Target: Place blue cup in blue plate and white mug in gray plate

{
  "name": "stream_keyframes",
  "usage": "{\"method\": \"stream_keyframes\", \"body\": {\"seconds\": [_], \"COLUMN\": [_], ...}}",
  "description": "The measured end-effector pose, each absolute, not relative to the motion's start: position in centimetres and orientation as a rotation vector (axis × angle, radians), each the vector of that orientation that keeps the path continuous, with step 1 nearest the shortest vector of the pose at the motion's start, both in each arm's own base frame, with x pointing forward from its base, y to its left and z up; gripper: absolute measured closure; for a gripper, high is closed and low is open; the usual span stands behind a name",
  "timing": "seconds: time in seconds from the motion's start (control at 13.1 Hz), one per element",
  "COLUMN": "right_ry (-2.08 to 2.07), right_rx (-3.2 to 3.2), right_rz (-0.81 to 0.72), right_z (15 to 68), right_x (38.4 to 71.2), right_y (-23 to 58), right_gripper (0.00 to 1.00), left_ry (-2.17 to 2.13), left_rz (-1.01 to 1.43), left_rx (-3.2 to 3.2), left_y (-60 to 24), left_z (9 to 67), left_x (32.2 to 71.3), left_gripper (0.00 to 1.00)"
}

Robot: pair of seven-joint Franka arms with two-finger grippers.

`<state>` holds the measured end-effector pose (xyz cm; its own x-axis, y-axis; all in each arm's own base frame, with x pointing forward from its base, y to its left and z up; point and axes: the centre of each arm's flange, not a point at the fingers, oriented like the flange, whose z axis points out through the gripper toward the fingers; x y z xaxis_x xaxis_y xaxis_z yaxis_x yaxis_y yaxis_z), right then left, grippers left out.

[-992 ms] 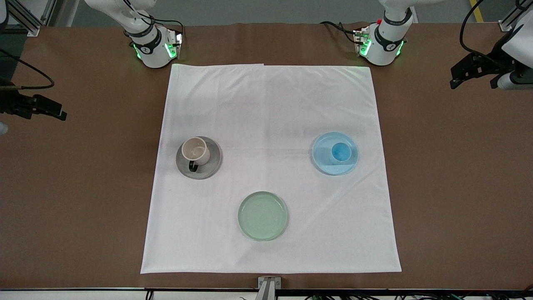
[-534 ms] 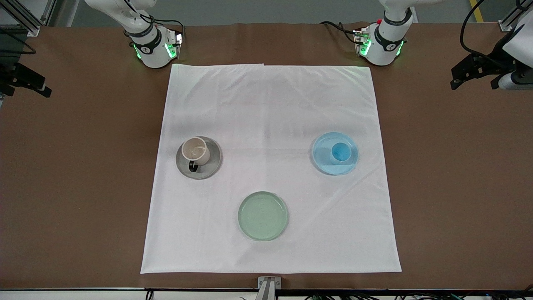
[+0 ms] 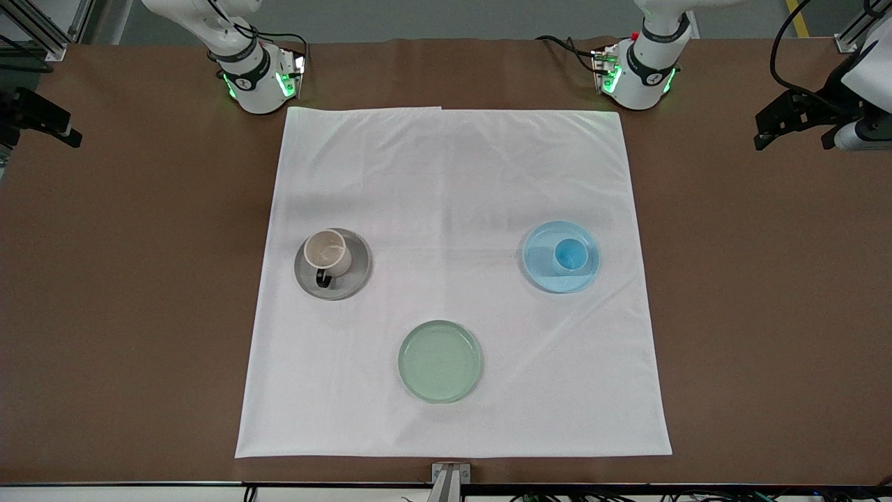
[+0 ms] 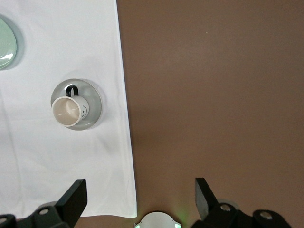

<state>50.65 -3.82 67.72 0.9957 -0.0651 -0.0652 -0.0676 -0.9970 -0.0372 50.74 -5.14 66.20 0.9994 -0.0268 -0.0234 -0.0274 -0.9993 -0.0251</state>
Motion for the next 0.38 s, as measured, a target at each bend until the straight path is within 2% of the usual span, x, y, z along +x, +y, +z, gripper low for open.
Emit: {"method": "stream_keyframes", "body": {"seconds": [0.38], "right_ry": [0.021], "right_rx": [-3.123], "right_rz": [0.098], "right_z": [67.72], "right_x": [50.65], "right_y": [-4.12], "right_gripper": [0.00], "left_ry": [0.034], "left_rz": [0.032], "left_rx": [-3.117], "left_y": [-4.83], "left_z": [66.25], "left_x": [50.79], "left_gripper": [0.00]}}
